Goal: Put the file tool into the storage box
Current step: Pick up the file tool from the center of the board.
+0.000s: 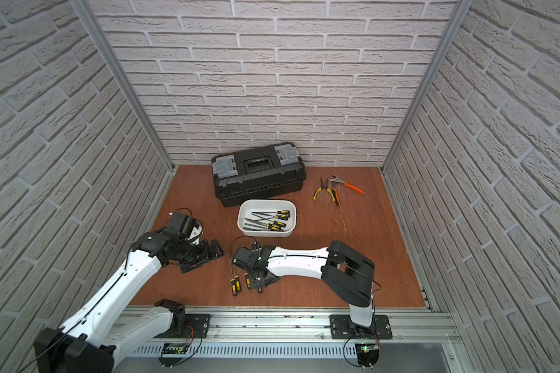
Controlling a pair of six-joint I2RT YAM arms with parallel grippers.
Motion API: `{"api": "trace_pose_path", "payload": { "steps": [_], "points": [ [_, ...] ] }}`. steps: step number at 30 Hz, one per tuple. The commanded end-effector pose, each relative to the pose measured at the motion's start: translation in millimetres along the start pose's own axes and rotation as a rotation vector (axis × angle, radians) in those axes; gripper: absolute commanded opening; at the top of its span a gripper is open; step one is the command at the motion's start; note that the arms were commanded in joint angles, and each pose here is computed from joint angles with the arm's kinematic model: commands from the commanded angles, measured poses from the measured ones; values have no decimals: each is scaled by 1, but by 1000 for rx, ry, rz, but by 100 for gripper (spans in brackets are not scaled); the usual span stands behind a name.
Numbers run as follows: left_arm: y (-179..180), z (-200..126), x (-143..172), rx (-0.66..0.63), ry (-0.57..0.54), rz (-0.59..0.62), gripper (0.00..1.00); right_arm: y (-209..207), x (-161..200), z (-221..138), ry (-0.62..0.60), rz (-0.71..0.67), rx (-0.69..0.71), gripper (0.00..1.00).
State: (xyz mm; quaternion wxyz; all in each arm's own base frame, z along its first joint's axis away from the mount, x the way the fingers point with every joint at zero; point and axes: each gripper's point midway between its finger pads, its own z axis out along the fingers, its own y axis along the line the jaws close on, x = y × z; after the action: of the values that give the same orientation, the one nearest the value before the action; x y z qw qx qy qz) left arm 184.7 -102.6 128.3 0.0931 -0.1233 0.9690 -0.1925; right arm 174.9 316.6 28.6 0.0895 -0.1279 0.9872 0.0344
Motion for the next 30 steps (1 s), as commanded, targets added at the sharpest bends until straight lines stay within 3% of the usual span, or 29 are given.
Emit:
{"api": "trace_pose_path", "payload": {
  "steps": [1, 7, 21, 30],
  "points": [
    [-6, -4, -5, 16, 2, 26, 98, -1, -6, -15, -43, -4, -27, 38],
    [-10, -6, -9, 25, -4, 40, 98, 13, -9, -23, -50, -15, -68, 41],
    [-11, -11, -6, 35, -22, 54, 98, 12, 6, 6, 47, -33, -7, 43],
    [-25, -24, -20, 53, -64, 85, 98, 1, 15, 15, 73, -36, 33, 36]
  ]
}}
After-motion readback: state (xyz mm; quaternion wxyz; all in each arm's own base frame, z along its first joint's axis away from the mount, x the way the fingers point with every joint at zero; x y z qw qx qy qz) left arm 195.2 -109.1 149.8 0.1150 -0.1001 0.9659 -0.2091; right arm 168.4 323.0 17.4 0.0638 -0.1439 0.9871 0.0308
